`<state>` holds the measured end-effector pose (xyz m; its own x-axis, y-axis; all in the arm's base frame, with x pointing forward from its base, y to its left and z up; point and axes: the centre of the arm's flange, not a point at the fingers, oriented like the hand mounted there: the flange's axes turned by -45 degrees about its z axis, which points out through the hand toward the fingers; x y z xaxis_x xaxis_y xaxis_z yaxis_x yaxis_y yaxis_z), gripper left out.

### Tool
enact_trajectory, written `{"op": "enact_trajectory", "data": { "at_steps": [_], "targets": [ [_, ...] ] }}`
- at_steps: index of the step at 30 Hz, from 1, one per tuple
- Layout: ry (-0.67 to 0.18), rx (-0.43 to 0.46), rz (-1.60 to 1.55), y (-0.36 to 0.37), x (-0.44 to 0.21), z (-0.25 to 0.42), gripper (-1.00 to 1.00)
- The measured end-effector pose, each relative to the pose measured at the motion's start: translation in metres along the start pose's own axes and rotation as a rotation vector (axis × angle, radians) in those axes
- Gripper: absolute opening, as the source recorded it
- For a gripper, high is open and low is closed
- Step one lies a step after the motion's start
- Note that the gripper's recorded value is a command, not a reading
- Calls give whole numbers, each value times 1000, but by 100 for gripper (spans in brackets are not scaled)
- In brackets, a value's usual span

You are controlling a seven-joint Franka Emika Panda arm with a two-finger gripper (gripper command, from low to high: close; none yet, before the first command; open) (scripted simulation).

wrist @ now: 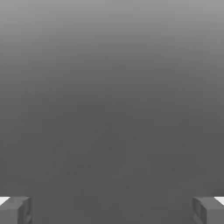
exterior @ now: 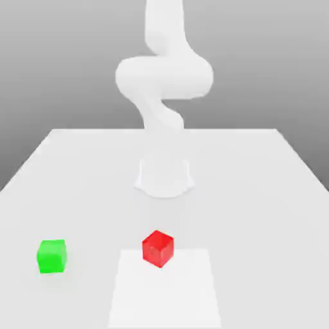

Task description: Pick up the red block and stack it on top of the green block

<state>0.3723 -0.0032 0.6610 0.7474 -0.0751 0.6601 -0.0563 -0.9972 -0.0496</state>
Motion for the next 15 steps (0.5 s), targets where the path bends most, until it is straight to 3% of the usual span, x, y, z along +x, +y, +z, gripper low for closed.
{"op": "enact_trajectory", "data": {
  "at_steps": [8,15],
  "targets": [
    [-291,-57,226,15,-100,177,0],
    [-563,-178,430,29,-253,278,0]
  ]
}}
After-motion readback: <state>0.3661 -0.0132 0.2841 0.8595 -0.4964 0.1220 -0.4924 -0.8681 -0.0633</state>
